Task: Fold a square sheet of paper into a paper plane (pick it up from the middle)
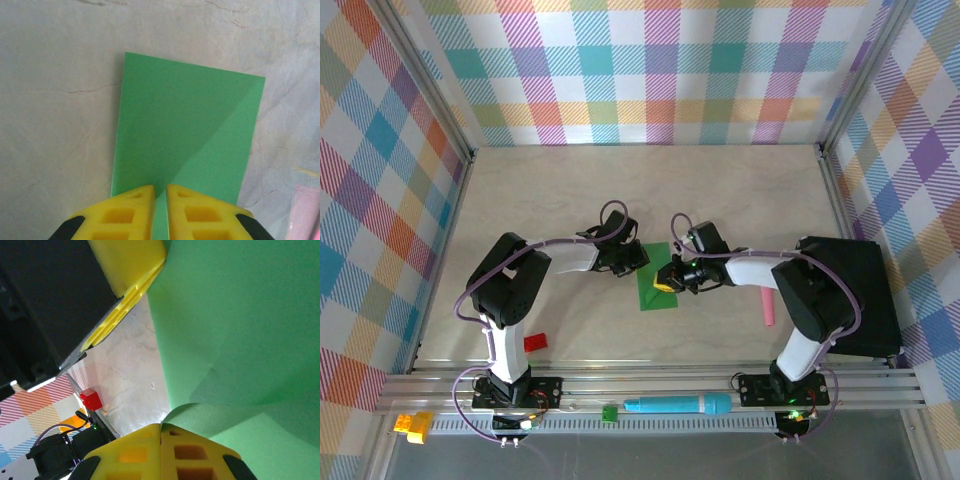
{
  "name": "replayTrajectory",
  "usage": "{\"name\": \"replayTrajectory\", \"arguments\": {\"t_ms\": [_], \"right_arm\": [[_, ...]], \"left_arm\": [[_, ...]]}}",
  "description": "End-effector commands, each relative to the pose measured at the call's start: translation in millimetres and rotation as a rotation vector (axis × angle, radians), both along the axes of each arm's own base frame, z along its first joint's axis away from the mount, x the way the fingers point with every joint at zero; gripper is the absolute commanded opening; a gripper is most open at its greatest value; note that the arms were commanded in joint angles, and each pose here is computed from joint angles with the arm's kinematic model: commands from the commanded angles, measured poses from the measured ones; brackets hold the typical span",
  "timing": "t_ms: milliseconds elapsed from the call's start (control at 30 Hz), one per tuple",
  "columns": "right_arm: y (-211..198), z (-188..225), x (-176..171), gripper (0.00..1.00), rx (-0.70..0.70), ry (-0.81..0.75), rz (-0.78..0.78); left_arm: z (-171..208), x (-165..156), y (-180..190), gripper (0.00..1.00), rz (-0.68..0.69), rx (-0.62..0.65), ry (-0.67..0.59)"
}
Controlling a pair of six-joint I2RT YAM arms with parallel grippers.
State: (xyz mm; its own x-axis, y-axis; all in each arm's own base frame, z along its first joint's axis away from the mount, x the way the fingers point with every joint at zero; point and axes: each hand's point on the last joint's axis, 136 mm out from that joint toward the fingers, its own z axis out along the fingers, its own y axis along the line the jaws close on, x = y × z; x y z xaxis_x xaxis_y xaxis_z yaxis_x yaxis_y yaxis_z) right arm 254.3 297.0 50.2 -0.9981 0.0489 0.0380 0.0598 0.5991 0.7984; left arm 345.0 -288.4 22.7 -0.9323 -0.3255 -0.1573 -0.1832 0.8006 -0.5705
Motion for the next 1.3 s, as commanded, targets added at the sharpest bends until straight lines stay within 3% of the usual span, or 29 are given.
{"name": "replayTrajectory", "arguments": {"t_ms": [0,1267], "right_arm": [[11.2,0.9,6.3,0.04,0.003,-0.017,0.020],[20.9,-23.4,19.4,0.04,-0.003,-0.015,0.010]], "left_arm": [[-26.6,-17.2,15.9,0.15,0.009,0.058,0.079],[-31.8,-24.5,19.0,0.11,0.019,0.056,0.106]]}}
